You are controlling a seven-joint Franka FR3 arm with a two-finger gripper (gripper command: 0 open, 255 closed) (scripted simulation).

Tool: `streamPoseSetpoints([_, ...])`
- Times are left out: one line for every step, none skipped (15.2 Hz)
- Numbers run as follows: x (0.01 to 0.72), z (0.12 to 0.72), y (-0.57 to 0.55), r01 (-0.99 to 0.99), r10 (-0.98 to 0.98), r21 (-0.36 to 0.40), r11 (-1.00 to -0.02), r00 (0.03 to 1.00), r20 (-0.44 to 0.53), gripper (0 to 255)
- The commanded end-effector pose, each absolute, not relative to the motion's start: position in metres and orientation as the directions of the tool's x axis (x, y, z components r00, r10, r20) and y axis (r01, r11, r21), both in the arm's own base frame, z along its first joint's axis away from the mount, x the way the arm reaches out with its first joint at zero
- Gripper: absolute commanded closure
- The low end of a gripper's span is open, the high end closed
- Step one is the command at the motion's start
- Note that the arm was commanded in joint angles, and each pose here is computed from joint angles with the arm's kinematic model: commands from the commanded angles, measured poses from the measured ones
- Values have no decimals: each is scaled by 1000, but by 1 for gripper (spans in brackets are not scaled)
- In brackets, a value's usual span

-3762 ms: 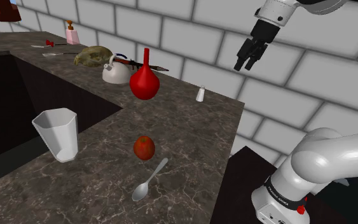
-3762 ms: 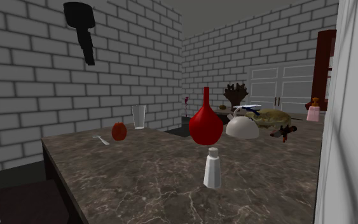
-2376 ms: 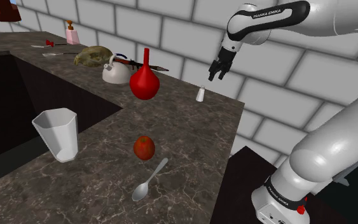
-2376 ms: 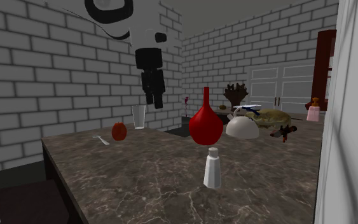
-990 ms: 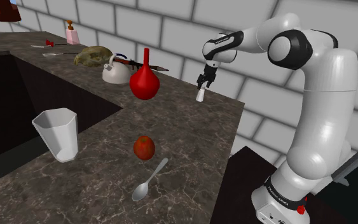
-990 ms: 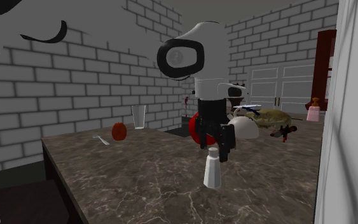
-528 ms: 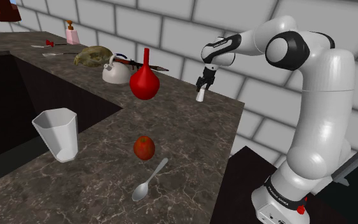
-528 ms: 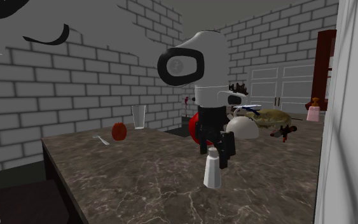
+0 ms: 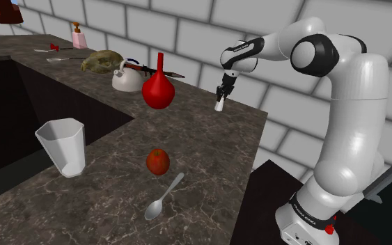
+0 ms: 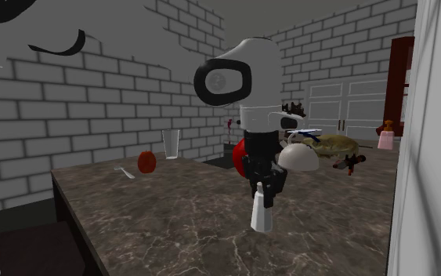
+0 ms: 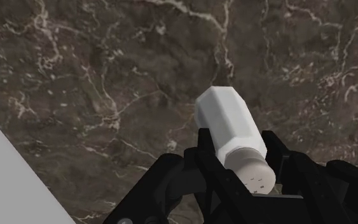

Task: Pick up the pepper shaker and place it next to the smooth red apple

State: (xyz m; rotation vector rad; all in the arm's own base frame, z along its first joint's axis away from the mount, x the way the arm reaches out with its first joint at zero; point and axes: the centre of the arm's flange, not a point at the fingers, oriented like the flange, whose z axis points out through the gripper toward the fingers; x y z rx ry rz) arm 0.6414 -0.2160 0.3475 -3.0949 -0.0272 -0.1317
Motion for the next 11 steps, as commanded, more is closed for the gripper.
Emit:
streamPoseSetpoints([641,347,-216,19,16,-43,-999,996,85,255])
streamPoseSetpoints([641,347,-216,20,16,-43,-999,996,85,255])
streamPoseSetpoints([642,347,-216,20,16,-43,-999,996,85,255])
streamPoseSetpoints([642,347,-216,19,16,-43,-999,996,85,255])
streamPoseSetpoints([641,347,-216,20,16,-43,-999,996,85,255])
streamPoseSetpoints([641,353,-216,19,16,-43,-999,996,85,255])
streamPoseSetpoints([641,358,-216,19,16,-43,-999,996,85,255])
streamPoseSetpoints([641,363,-216,20,16,-43,-999,996,85,255])
streamPoseSetpoints([641,368,-216,20,16,-43,-999,996,85,255])
streamPoseSetpoints([641,374,-216,20,16,-43,-999,996,85,255])
streamPoseSetpoints([641,379,-216,20,16,-43,-999,996,85,255])
